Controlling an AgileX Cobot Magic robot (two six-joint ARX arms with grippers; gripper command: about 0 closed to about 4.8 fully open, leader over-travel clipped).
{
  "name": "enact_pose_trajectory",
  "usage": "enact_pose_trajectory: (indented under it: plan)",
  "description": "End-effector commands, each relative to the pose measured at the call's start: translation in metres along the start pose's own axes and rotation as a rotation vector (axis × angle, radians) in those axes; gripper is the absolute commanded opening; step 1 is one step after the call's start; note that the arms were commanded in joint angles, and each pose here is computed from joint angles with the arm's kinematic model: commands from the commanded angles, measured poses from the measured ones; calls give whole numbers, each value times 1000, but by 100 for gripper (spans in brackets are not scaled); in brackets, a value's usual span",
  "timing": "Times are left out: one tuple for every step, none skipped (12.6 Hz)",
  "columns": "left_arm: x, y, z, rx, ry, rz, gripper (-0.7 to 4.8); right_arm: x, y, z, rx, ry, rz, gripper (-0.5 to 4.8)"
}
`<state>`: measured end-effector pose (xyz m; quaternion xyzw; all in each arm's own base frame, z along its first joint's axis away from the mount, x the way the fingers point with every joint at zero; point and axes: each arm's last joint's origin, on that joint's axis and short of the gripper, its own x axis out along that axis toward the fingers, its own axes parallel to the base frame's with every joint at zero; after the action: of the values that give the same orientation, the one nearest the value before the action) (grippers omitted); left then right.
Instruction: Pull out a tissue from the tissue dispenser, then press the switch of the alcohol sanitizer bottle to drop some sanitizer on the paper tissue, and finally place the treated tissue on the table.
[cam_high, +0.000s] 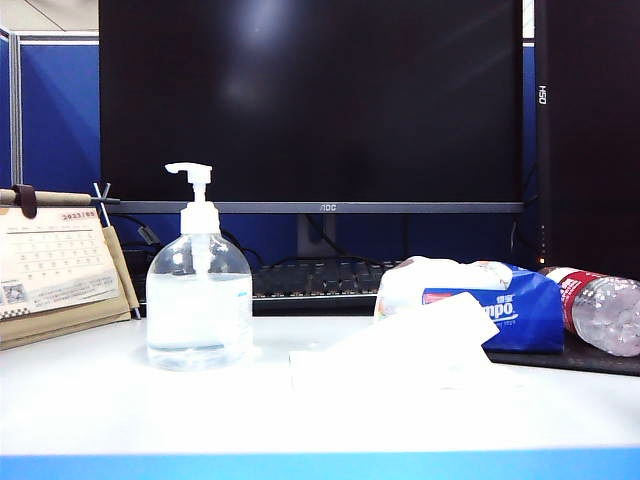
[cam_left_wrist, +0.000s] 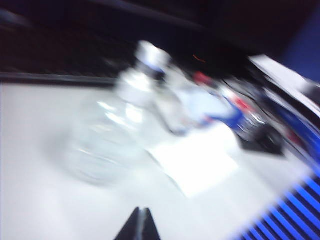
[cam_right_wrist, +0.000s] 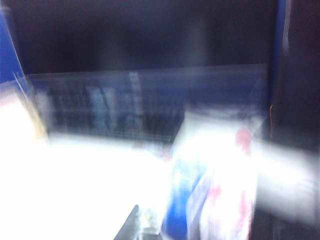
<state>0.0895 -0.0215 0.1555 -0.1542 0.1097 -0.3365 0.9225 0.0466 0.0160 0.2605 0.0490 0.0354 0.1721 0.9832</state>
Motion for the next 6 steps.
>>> enact_pose_trajectory:
  plan:
    - [7,-11,-5,65,31,-13,-6,11,1,-1,168,-72,43,-6]
    - [8,-10,-6,72,11,71,-6,17,-2,-14,203,-34,19,-6]
    - [8,-8,-6,96,1,128,-6,27,-4,-33,247,21,7,-6]
    - [8,-8,-6,126,4,142,-6,39,-7,-62,279,69,-5,-6]
    - [8,-7,-6,131,10,143,-6,48,-10,-86,282,92,-11,-6]
    - [9,-7,-7,131,13,144,-6,55,-13,-107,297,94,-3,-6]
